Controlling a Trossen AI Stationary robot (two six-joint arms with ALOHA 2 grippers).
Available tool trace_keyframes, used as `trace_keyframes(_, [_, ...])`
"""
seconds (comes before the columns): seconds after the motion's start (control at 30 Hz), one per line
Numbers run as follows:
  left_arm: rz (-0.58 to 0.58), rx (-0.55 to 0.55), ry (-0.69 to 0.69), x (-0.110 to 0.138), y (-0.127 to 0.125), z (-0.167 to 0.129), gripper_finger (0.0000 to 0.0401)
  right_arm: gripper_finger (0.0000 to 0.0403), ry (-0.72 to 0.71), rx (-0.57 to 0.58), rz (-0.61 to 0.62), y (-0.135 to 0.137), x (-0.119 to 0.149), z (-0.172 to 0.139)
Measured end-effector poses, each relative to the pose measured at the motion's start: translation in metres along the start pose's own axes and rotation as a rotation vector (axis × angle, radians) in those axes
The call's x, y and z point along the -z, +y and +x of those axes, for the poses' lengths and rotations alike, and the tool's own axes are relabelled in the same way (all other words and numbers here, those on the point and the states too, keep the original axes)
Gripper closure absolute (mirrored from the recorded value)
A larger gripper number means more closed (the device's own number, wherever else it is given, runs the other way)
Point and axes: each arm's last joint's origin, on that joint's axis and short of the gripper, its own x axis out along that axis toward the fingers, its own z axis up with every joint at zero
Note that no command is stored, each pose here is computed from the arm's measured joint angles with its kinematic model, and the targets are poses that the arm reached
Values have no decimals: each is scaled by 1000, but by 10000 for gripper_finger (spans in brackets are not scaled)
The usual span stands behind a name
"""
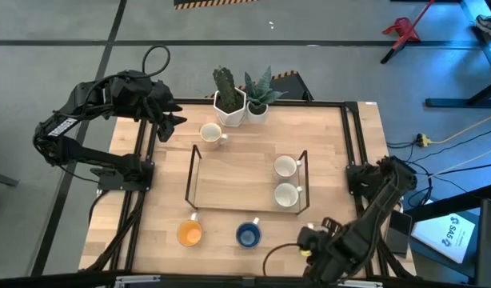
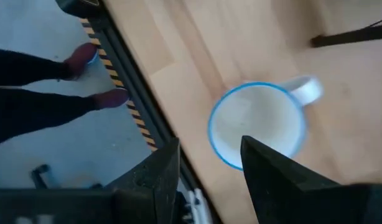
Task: Place coffee mugs
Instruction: Put the red mug on the shelf
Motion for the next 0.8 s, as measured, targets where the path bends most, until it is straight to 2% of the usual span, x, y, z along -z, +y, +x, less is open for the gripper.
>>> trace_keyframes(0.2, [1, 1, -3, 0, 0, 0, 207, 247, 8, -38, -5, 4, 5, 35])
trace_keyframes(0.37, [1, 1, -3, 0, 0, 0, 207, 247, 42, 3, -32, -4, 9, 61])
trace_keyframes(0.57, [2, 1, -3, 0, 0, 0, 207, 247, 61, 55, -76, -12, 12, 72])
trace_keyframes(0.8, [2, 1, -3, 0, 0, 0, 207, 250, 67, 29, -120, -12, 12, 82])
